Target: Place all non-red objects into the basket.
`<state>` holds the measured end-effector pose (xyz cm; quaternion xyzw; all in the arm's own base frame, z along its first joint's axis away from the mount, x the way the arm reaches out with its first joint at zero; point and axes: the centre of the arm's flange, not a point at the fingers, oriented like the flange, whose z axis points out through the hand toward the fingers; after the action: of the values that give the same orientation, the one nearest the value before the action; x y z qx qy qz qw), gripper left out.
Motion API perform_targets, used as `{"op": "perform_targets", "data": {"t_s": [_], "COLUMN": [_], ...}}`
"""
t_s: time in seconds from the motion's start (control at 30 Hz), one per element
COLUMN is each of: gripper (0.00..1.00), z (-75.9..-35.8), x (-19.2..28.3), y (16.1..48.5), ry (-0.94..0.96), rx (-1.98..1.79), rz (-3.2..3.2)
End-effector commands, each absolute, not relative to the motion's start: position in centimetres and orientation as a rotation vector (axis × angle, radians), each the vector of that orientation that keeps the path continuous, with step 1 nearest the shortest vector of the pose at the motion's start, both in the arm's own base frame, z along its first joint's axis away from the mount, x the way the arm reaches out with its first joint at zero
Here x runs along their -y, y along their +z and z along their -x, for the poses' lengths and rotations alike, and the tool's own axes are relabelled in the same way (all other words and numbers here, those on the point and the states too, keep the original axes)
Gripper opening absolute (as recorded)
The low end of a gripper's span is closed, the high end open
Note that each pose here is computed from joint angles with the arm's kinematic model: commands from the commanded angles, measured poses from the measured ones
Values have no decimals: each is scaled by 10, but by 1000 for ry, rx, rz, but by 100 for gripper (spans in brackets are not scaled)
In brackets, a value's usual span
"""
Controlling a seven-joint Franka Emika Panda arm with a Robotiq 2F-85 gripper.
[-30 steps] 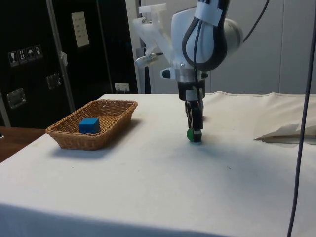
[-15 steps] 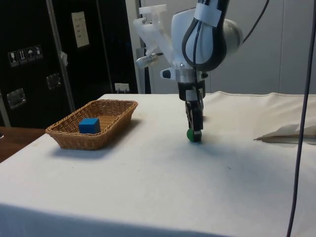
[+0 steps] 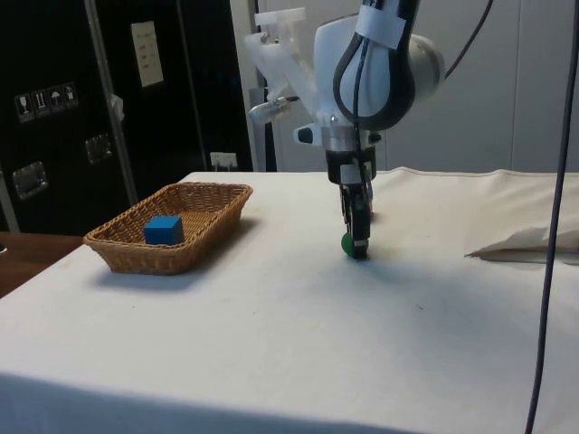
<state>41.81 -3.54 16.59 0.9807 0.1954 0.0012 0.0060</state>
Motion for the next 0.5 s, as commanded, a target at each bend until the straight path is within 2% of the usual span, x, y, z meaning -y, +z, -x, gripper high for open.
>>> {"op": "perform_targets", "data": {"t_s": [0.0,0.47], "gripper": [0,0], "z": [-418,-422], "x": [37,39], "y": [170,203], "ry": [10,62], "rx": [-614,-613], "rz": [-3070,-3095]}}
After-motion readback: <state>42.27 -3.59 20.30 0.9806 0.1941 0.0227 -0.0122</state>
